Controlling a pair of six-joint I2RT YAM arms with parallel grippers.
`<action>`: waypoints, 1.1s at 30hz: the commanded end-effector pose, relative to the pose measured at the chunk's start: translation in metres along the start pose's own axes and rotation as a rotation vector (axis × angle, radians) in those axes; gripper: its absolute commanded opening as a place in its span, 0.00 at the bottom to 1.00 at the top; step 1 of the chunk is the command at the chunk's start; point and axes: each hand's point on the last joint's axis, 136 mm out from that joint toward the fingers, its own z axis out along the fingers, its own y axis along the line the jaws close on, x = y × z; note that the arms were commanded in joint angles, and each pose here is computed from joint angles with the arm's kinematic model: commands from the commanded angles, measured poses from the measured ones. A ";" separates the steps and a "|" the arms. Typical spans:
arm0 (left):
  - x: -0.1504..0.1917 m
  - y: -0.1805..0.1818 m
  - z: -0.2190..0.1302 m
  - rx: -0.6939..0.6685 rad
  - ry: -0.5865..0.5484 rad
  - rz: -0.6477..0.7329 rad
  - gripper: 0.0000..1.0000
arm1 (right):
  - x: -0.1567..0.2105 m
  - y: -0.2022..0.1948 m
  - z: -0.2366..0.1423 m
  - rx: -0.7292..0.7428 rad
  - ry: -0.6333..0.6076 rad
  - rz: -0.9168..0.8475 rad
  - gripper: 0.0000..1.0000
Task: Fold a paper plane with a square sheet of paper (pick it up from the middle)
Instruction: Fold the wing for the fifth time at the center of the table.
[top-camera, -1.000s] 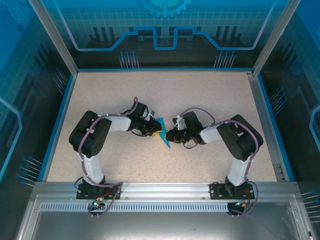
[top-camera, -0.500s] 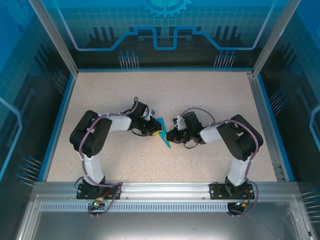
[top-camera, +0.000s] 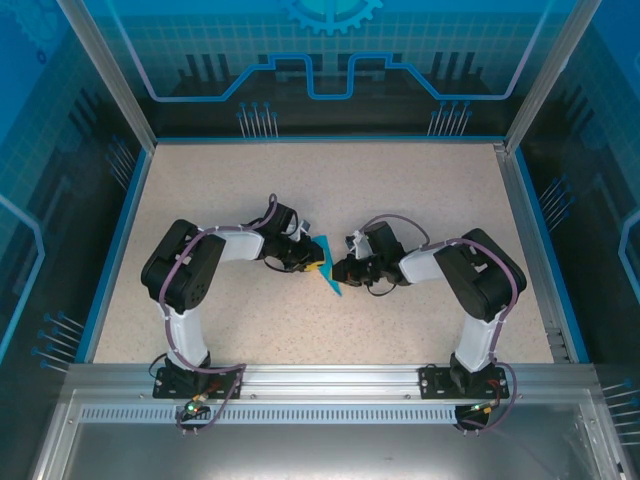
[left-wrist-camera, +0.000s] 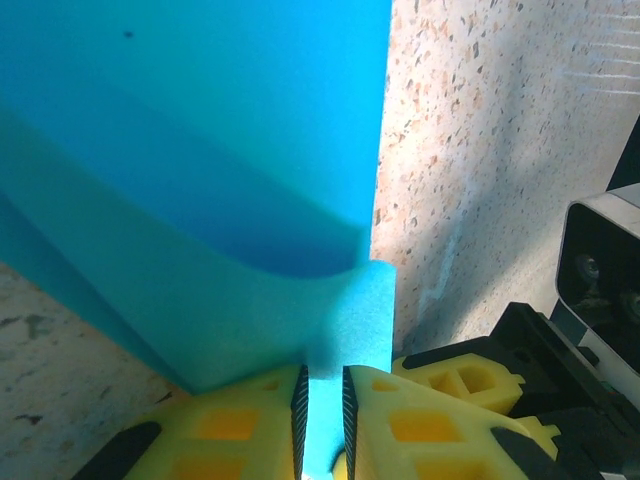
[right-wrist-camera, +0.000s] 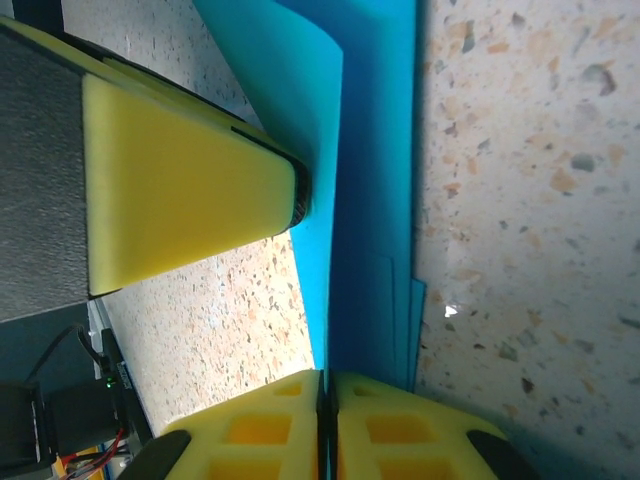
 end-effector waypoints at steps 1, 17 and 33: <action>0.000 0.008 0.004 -0.043 0.007 0.014 0.20 | 0.011 -0.008 -0.010 0.035 0.042 0.041 0.13; 0.000 0.010 0.005 -0.051 0.009 0.010 0.20 | 0.035 -0.027 -0.006 0.082 0.117 0.086 0.10; 0.002 0.013 0.006 -0.058 0.017 0.006 0.20 | 0.003 0.025 -0.034 0.254 -0.030 -0.149 0.22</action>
